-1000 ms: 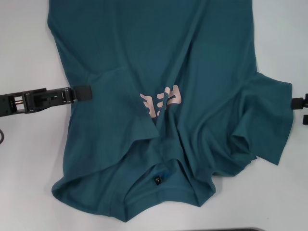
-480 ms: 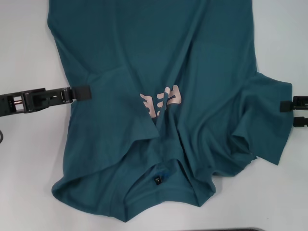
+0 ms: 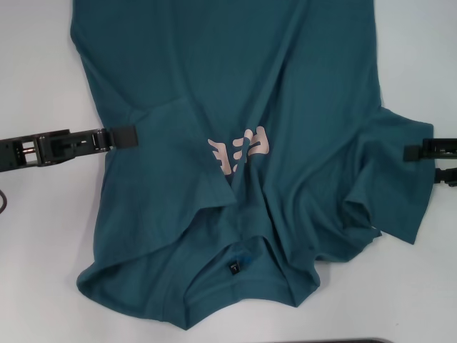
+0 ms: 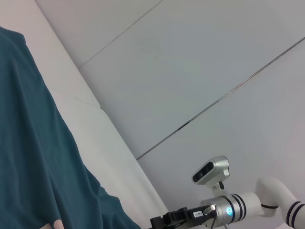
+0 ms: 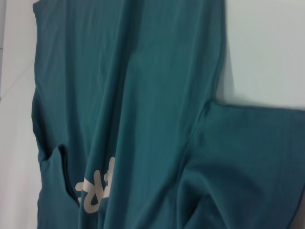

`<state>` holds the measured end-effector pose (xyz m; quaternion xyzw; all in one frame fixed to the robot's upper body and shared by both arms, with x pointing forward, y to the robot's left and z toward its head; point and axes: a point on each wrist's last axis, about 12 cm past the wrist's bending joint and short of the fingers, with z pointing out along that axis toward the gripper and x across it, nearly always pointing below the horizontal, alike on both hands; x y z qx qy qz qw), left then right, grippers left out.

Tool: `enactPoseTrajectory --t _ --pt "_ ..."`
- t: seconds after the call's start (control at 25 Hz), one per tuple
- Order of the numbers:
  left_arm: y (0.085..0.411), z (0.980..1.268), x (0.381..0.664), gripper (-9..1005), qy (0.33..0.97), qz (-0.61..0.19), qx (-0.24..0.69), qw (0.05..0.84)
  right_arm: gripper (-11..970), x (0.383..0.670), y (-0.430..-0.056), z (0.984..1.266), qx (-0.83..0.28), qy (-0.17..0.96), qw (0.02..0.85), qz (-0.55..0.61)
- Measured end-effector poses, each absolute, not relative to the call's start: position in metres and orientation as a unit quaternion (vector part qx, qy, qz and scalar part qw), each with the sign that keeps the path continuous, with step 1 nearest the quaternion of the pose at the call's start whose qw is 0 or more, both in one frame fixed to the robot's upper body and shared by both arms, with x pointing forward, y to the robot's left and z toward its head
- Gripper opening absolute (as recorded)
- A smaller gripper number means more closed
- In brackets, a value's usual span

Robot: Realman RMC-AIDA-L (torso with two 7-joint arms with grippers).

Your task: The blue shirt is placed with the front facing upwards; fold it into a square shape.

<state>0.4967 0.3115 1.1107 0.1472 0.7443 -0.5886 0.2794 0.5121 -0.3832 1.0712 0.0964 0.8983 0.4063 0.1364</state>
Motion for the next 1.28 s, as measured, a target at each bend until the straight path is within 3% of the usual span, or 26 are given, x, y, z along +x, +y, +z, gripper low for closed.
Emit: enactPoseTrajectory --t 0.6,1.04,1.28 --pt "0.3107 1.1111 0.4972 839 0.744 -0.591 0.144 0.277 919 0.5174 -0.3738 1.0742 0.070 0.894 0.150 0.417" --pt "0.3114 1.1136 0.4981 838 0.739 -0.595 0.144 0.281 715 0.5189 -0.3787 1.0795 0.067 0.897 0.150 0.410" --pt "0.3120 1.1138 0.4980 839 0.739 -0.595 0.143 0.281 474 0.5190 -0.3806 1.0796 0.069 0.899 0.150 0.406"
